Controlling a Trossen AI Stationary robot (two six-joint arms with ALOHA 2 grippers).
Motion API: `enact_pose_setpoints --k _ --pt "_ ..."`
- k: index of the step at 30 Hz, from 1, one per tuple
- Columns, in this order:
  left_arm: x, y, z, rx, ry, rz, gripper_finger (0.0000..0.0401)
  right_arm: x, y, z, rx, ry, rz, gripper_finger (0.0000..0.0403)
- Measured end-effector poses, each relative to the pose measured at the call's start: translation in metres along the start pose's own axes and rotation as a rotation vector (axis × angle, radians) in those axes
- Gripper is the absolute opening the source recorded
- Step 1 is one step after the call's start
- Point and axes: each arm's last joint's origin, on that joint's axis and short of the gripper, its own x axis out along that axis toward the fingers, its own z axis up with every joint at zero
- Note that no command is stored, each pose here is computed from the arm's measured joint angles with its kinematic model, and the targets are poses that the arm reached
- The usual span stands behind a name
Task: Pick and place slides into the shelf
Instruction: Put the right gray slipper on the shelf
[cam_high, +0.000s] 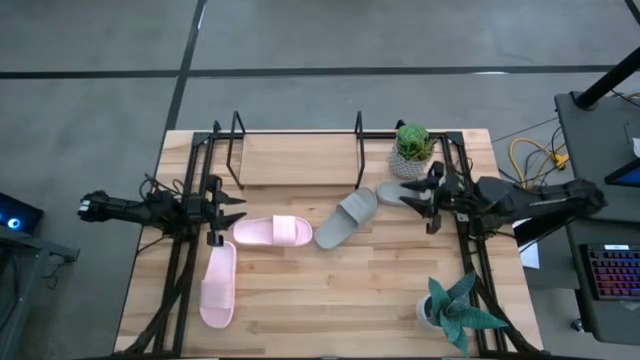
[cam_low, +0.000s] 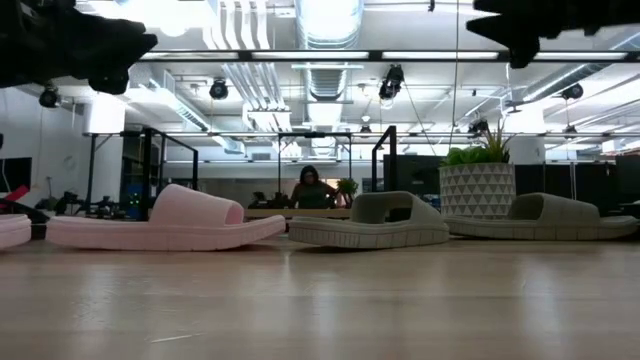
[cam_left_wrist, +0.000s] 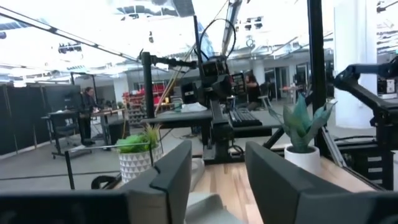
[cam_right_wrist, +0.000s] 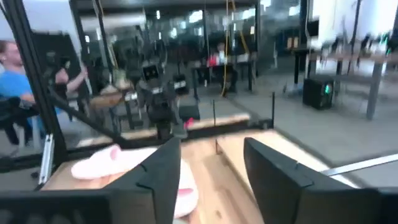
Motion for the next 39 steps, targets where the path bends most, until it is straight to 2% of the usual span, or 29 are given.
enact_pose_setpoints --k 2,6,11,18,23,26,32,39 --pt "0.0 0.0 0.0 0.001 0.004 -0.001 0.0144 0.008 0.003 0.01 0.005 0.097 -0.026 0.0178" --pt "0.001 0.0 -0.002 0.003 0.015 -0.003 0.0146 0.024 0.006 0.021 0.051 0.302 -0.183 0.0191" --pt "0.002 -0.001 -0.004 0.007 0.032 -0.005 0.0146 0.042 0.011 0.031 0.174 0.507 -0.342 0.0205" --pt "0.002 -0.001 -0.002 0.047 0.022 -0.003 0.0146 0.06 0.017 0.043 0.301 0.752 -0.563 0.0198" --pt "0.002 -0.002 -0.008 0.043 0.074 -0.013 0.0146 0.076 0.021 0.048 0.3 0.88 -0.725 0.0194" --pt "0.003 -0.001 -0.006 0.046 0.061 -0.009 0.0146 0.087 0.024 0.047 0.288 0.952 -0.823 0.0194" --pt "0.003 -0.001 -0.005 0.047 0.055 -0.007 0.0146 0.105 0.028 0.033 0.175 1.134 -1.04 0.0194" --pt "0.002 -0.001 -0.004 0.047 0.052 -0.006 0.0146 0.128 0.028 0.001 0.103 1.225 -1.124 0.0194"
